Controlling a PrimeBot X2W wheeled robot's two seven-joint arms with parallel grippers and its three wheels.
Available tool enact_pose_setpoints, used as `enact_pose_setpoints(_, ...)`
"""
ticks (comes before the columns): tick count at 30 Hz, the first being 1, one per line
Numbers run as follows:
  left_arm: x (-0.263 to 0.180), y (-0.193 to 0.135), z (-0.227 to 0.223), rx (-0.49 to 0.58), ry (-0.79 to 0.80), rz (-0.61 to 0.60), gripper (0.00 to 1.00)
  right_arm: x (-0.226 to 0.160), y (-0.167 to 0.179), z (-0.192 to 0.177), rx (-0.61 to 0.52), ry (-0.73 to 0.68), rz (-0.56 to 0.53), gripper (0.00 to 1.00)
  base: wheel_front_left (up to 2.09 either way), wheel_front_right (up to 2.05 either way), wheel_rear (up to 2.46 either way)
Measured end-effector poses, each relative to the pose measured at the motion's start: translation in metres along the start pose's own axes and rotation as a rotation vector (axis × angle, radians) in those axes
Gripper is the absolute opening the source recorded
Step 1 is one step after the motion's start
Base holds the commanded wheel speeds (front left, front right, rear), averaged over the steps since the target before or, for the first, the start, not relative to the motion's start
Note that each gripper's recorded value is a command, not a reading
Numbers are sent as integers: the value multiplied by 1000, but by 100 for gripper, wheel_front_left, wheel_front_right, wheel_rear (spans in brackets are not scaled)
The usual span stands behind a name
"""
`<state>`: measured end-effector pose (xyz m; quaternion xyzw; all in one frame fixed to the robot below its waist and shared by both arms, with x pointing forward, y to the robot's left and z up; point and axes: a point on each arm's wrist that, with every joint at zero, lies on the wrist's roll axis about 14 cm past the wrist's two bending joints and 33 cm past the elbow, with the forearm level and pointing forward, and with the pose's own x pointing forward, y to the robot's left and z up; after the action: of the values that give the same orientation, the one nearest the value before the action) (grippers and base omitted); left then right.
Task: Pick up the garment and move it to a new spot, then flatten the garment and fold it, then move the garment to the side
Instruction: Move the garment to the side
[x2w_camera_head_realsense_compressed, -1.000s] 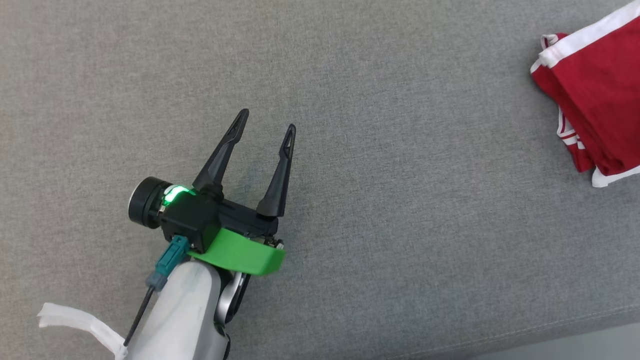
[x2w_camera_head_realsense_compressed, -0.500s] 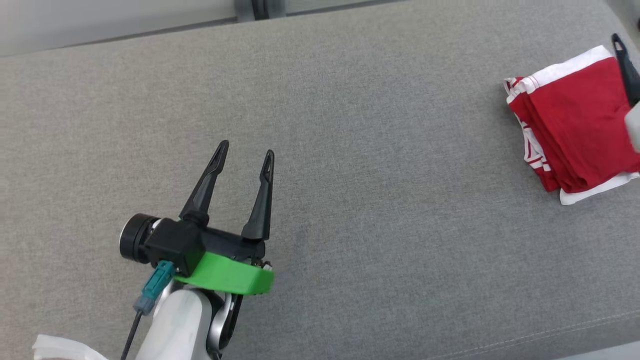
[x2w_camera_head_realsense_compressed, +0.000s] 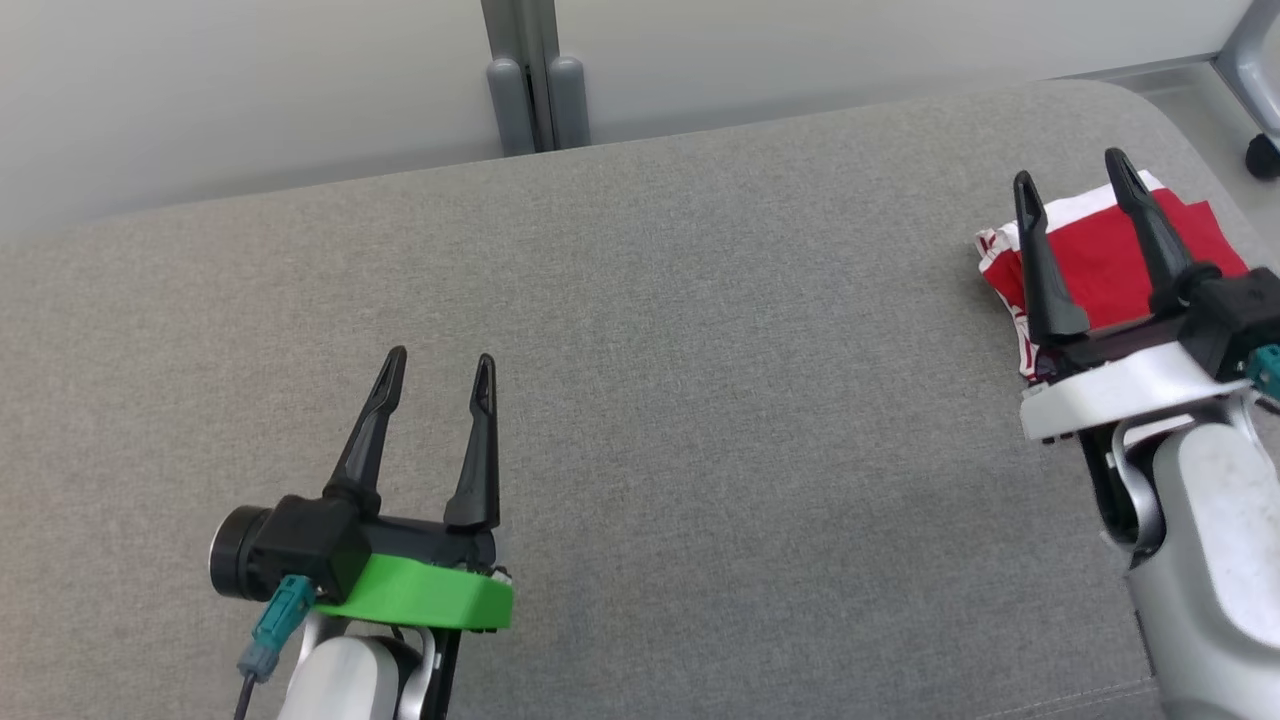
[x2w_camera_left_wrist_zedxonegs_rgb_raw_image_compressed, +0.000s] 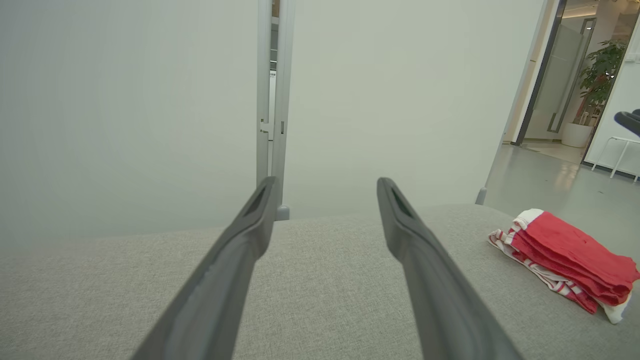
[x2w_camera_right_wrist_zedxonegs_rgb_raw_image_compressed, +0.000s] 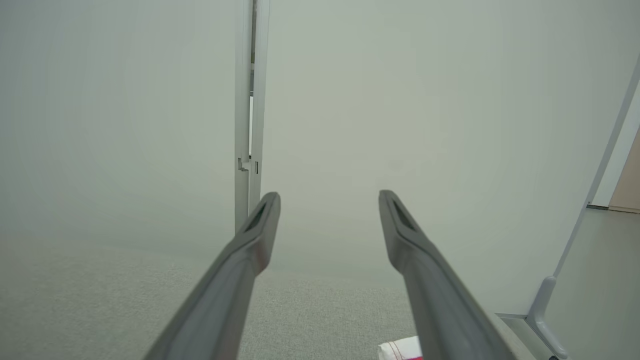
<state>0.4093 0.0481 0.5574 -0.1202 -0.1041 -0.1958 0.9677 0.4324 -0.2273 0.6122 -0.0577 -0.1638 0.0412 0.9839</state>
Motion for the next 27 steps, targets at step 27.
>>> enact_pose_setpoints(27,-60,29,-8,46,70,193,100,-79,70,-14,248,51,-15,100,0,0,0)
